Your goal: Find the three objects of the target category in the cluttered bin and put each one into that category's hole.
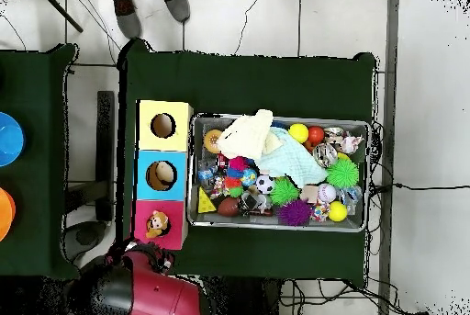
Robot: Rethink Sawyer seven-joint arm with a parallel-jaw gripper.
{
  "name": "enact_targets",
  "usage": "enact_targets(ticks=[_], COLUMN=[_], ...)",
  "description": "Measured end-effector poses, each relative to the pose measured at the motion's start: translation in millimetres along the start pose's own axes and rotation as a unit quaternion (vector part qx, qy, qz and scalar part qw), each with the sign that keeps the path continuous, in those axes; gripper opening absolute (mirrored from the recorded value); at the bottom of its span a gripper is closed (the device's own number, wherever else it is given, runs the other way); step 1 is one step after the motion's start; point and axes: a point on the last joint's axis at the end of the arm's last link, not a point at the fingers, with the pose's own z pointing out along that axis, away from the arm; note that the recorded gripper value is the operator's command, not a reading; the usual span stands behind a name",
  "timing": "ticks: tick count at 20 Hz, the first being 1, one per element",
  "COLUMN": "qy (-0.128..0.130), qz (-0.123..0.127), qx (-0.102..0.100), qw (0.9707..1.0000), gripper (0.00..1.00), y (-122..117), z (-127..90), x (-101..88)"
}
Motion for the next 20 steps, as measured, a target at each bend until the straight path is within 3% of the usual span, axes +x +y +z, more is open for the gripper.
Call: enact_targets(ticks=[9,20], qy=[-0.005,0.006], qz=[0.001,-0.018], qx=[-0.011,-0.016], qw=[0.9999,0.9997], gripper=[0.00,0.00], y=[-3,15], z=[-10,4], x=[-5.3,2.2])
